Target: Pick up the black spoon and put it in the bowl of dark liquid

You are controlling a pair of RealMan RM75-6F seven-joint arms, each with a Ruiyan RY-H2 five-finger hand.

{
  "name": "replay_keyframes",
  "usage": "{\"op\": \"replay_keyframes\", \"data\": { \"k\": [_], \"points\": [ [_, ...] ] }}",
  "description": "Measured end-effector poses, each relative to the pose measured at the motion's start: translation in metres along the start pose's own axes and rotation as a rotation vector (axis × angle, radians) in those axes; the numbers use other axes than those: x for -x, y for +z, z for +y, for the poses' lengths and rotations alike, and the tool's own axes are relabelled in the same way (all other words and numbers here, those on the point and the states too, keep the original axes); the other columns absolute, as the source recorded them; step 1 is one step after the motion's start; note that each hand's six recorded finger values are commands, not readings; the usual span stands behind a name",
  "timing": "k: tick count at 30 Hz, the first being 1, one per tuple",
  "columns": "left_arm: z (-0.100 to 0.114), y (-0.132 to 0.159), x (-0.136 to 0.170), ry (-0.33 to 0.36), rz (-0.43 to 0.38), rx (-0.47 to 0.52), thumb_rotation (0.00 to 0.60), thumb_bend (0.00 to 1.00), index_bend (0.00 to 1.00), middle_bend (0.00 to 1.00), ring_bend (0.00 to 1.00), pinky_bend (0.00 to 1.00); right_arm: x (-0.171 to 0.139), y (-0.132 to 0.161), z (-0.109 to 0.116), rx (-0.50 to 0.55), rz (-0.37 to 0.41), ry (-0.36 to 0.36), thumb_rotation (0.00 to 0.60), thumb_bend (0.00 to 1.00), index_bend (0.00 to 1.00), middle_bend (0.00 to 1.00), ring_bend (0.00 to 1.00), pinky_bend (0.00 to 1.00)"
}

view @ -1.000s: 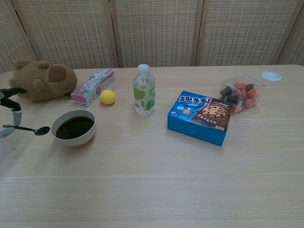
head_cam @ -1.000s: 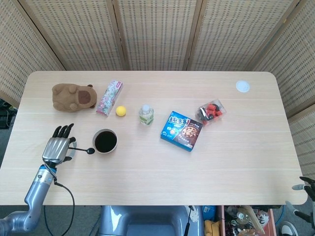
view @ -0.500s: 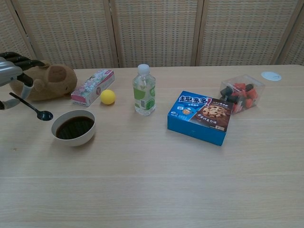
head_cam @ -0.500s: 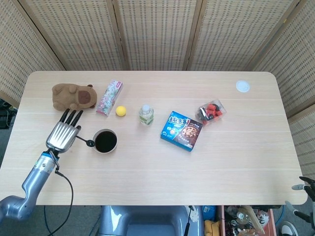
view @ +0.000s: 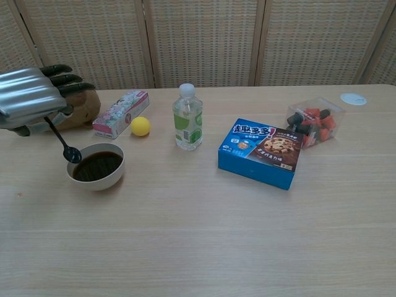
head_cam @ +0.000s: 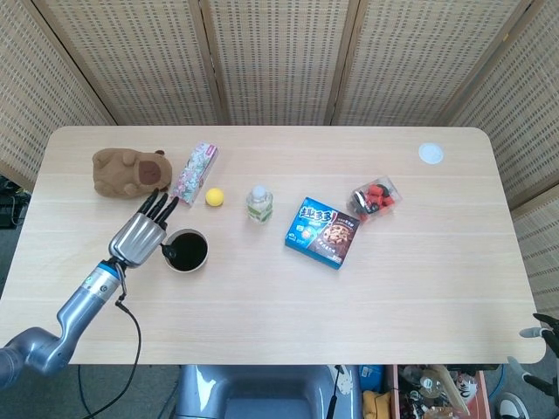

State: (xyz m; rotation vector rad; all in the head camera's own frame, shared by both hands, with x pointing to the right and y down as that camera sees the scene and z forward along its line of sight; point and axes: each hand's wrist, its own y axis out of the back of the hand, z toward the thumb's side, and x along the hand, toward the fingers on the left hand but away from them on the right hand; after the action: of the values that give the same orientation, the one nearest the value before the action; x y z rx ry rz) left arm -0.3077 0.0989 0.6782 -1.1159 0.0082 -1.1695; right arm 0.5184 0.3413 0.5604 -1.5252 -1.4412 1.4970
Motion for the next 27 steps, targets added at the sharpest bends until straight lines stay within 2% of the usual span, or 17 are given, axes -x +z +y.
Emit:
{"op": "replay_keyframes", "data": {
  "k": [8,11,17,27],
  "points": [
    [0.013,0.021,-0.017,0.08,-0.076,-0.227,0.6,0.47,0.57,0.0,0.0,0.0,-0.001,-0.003,0.0,0.004,-0.008,-0.002,0.6,0.3,0.47,0.34,0.22,0.31],
    [0.014,0.029,-0.022,0.096,-0.095,-0.28,0.6,0.47,0.57,0.0,0.0,0.0,-0.002,-0.004,0.0,0.004,-0.011,-0.003,0.6,0.3,0.47,0.34,0.22,0.31],
    [0.014,0.044,-0.03,0.102,-0.108,-0.327,0.6,0.47,0.57,0.0,0.0,0.0,-0.002,-0.006,0.0,0.005,-0.016,-0.005,0.6,0.3,0.47,0.34,0.22,0.31],
    [0.02,0.064,-0.034,0.127,-0.125,-0.347,0.6,0.47,0.57,0.0,0.0,0.0,-0.003,-0.01,0.002,0.006,-0.025,-0.013,0.6,0.3,0.47,0.34,0.22,0.31]
  ]
}}
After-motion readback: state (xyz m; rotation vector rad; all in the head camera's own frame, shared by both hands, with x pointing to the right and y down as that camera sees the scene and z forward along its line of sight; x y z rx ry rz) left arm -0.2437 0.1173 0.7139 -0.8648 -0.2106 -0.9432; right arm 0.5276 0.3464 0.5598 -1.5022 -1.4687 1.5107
